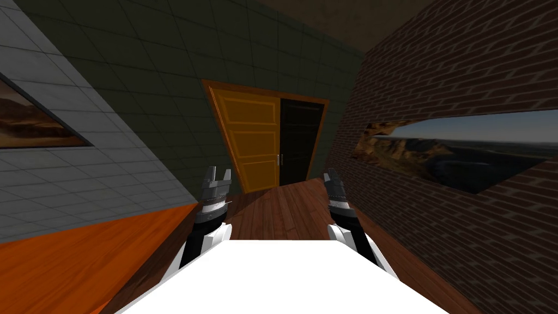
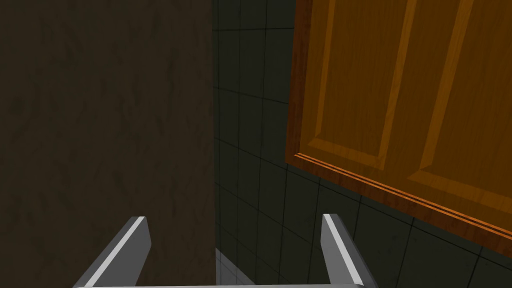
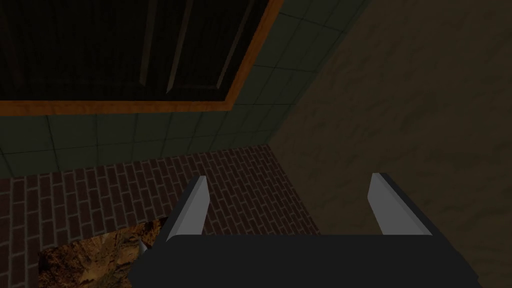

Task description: Pull the door open

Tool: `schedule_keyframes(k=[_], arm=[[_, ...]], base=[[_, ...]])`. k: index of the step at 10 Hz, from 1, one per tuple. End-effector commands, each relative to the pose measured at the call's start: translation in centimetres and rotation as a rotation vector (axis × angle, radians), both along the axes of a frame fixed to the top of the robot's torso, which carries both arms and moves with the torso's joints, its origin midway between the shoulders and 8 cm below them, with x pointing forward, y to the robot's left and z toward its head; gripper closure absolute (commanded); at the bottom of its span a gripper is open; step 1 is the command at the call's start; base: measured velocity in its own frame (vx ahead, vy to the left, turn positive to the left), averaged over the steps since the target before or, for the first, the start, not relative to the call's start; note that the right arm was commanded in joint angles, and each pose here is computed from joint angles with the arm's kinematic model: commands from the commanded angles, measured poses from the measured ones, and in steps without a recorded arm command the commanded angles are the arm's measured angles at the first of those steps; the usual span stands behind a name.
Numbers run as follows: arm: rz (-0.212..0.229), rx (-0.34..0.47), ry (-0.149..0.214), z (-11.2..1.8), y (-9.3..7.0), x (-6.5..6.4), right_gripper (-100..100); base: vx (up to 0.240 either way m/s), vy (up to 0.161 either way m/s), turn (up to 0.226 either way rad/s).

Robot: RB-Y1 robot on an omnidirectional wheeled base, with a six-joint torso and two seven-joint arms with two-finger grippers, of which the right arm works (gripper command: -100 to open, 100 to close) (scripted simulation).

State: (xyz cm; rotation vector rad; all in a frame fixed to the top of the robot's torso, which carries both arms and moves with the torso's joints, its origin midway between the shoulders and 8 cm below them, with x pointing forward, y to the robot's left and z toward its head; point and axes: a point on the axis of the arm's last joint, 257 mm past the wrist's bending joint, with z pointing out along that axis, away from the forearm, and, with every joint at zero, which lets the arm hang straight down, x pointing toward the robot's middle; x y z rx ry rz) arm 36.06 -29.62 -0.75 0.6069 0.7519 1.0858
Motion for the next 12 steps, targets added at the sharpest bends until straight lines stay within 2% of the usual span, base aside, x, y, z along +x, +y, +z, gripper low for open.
schedule_keyframes(k=[1, 8, 9, 12], arm=[[-0.026, -0.049, 0.025, -1.3, -0.1, 0.7, -100], [-0.101, -0.203, 0.105, -5.7, -0.7, 2.6, -100], [-0.121, -0.245, 0.126, -6.9, -0.9, 3.1, -100], [-0.149, -0.311, 0.16, -8.8, -1.2, 3.7, -100]], base=[[0.122, 0.018, 0.01], [0.111, 0.012, 0.009], [0.136, 0.013, 0.014], [0.12, 0.017, 0.01]])
